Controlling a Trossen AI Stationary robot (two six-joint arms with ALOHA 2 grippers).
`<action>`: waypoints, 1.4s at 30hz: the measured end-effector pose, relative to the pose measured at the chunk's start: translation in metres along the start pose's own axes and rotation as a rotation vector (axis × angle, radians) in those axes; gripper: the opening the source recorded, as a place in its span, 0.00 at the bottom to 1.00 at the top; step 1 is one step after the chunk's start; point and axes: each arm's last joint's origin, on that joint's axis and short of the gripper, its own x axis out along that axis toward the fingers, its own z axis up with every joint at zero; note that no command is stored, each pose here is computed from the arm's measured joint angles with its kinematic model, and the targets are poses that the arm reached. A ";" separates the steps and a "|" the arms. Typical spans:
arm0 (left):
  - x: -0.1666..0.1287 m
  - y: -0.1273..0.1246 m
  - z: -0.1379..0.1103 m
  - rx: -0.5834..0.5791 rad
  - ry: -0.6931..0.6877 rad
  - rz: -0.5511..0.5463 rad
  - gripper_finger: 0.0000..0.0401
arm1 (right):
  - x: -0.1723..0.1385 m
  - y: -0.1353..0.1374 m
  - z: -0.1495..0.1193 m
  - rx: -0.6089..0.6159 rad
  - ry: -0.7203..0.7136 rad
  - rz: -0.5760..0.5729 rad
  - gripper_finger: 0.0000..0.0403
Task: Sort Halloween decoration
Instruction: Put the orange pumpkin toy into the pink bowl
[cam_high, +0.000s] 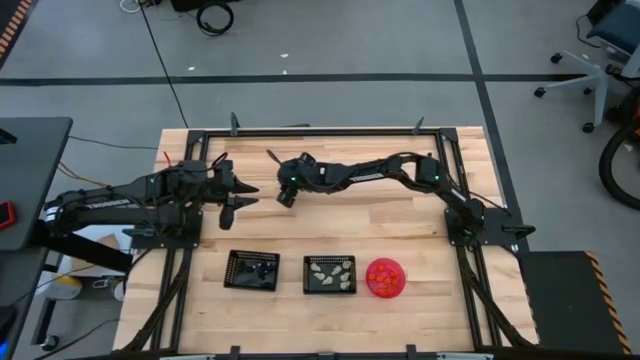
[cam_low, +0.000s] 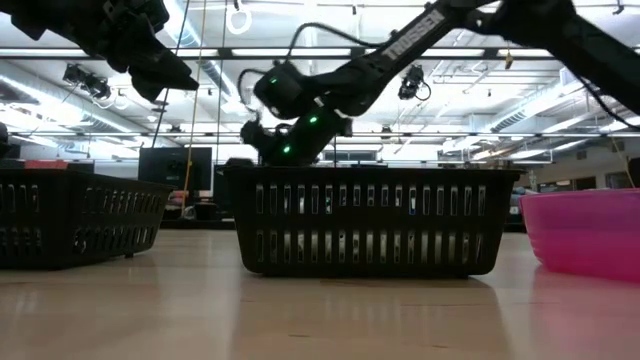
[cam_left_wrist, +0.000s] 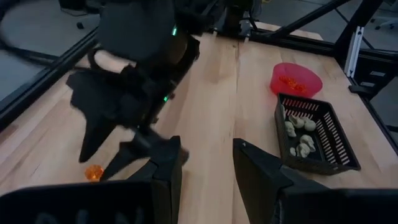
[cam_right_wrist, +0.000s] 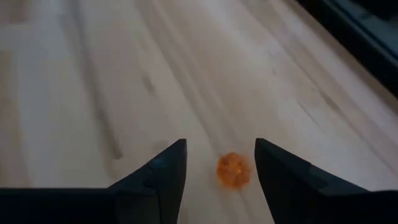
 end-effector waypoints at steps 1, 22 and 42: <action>0.001 0.000 0.000 -0.001 0.002 0.000 0.29 | 0.004 0.001 0.000 0.000 0.010 -0.026 0.48; 0.001 0.000 0.000 -0.001 0.007 0.000 0.29 | 0.015 -0.017 0.000 0.054 0.086 0.009 0.48; 0.001 0.000 0.003 0.002 -0.029 -0.003 0.29 | 0.000 -0.023 0.034 0.118 0.104 -0.007 0.48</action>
